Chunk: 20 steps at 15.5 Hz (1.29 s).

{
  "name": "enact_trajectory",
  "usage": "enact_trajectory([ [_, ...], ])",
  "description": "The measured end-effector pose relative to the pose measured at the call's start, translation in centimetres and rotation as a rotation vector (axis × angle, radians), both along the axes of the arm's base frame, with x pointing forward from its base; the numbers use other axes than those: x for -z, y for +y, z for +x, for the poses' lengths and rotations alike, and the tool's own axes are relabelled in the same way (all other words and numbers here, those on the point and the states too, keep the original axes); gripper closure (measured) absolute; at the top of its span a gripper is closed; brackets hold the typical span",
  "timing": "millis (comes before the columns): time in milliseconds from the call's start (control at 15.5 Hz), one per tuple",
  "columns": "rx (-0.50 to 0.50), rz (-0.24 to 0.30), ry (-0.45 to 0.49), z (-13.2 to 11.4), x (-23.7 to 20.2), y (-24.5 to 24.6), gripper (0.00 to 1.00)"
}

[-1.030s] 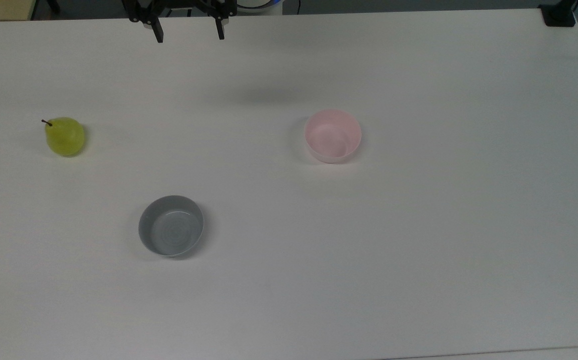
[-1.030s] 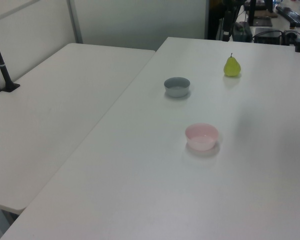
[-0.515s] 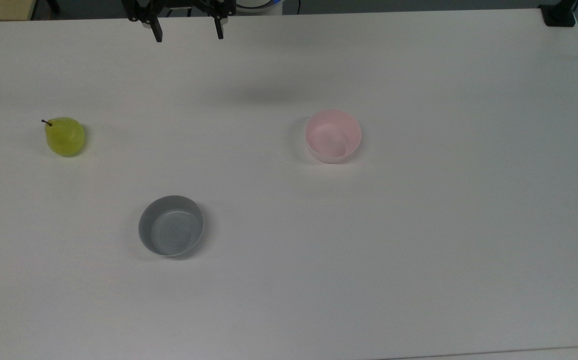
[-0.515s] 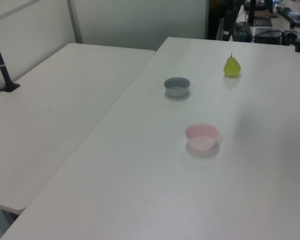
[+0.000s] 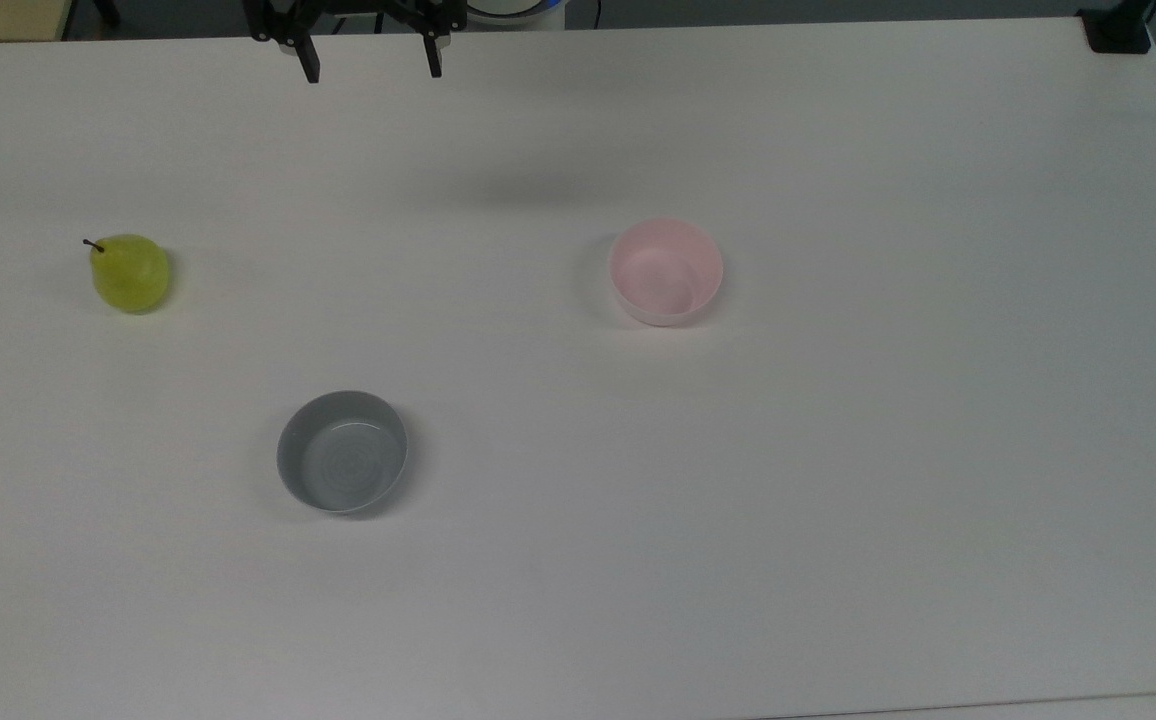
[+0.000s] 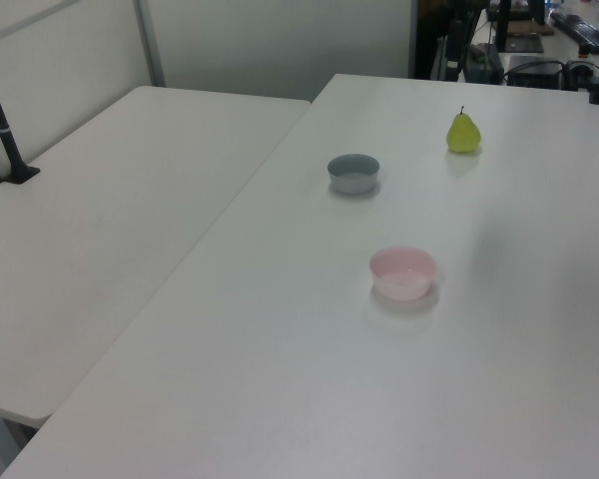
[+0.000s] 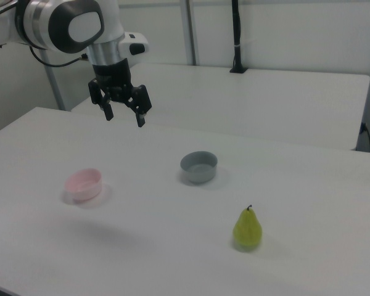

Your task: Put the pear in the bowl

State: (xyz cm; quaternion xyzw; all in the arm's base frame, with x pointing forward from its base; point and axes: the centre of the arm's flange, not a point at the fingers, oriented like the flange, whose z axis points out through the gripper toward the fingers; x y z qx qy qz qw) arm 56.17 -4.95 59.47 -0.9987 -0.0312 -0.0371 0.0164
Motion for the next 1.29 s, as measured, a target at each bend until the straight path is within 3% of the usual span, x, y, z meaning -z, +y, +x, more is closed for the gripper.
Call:
enact_trajectory([
  [193,-0.024,-0.003,-0.002,-0.1,0.0,-0.8,0.00],
  [515,-0.186,-0.022,-0.021,-0.4,-0.6,-3.7,0.00],
  [902,-0.201,-0.058,-0.051,-1.4,-2.3,-9.2,0.00],
  [1288,-0.236,-0.088,-0.021,-1.3,1.5,-16.8,0.00],
])
